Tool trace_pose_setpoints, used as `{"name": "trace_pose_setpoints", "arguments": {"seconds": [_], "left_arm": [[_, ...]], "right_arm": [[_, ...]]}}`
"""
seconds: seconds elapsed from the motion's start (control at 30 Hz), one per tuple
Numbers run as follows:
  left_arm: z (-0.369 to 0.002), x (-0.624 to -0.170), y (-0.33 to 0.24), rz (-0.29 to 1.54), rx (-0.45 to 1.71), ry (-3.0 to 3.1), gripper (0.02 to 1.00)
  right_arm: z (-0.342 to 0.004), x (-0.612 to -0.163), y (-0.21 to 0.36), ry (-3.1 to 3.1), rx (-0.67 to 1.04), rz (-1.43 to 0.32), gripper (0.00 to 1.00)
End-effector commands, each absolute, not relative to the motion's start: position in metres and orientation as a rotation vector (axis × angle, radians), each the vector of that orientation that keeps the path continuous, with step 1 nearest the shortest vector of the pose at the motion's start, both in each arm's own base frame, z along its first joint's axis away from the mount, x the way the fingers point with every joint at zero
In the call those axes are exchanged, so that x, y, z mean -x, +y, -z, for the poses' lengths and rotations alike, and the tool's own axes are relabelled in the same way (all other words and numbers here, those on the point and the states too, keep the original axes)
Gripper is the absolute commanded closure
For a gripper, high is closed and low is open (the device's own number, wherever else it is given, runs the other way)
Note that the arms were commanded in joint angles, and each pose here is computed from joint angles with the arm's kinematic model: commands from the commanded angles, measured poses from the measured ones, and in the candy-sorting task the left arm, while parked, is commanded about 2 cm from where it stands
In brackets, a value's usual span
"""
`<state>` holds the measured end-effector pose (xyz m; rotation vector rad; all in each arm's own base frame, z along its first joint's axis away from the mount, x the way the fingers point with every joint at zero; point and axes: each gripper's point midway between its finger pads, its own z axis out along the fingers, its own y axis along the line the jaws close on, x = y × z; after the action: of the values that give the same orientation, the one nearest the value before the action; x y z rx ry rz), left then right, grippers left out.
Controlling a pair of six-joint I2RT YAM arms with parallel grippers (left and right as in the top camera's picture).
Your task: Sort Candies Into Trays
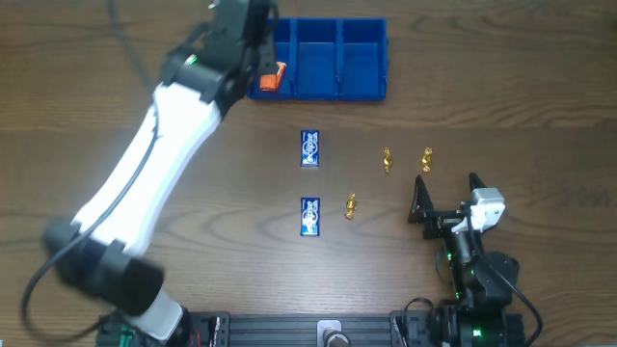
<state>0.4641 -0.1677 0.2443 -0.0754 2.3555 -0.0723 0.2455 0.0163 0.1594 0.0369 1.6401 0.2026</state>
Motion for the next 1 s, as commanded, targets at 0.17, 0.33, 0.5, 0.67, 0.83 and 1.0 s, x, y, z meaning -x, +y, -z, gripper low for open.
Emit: {"name": "trace_pose_setpoints", "arguments": {"seconds": [0.17,0.33,0.5,0.67,0.83,1.0], "left_arm": [[-0.16,-0.516,-0.174,0.066,0.029,2.497,0.733],[-0.147,-0.521,-0.169,0.07,0.017,2.519,0.733],[-0.146,-0.524,-0.173,0.086,-0.025,2.512,0.72],[-0.145,-0.525,-0.174,0.092,-0.027,2.512,0.652],[-0.149,-0.526,-0.175,0.104,-0.024,2.498,0.22],[-0.243,-0.506,-0.162,0.15,0.017,2.322,0.11]], "right_arm": [[-0.159,-0.245,0.016,1.641,-0.039,-0.206,0.003],[-0.159,-0.245,0.016,1.641,-0.039,-0.206,0.001],[-0.159,-0.245,0.016,1.641,-0.039,-0.206,0.001],[-0.159,-0.245,0.016,1.641,-0.039,-0.206,0.001],[-0.159,-0.245,0.016,1.641,-0.039,-0.206,0.001],[-0.159,-0.245,0.016,1.641,-0.039,-0.206,0.001]]}}
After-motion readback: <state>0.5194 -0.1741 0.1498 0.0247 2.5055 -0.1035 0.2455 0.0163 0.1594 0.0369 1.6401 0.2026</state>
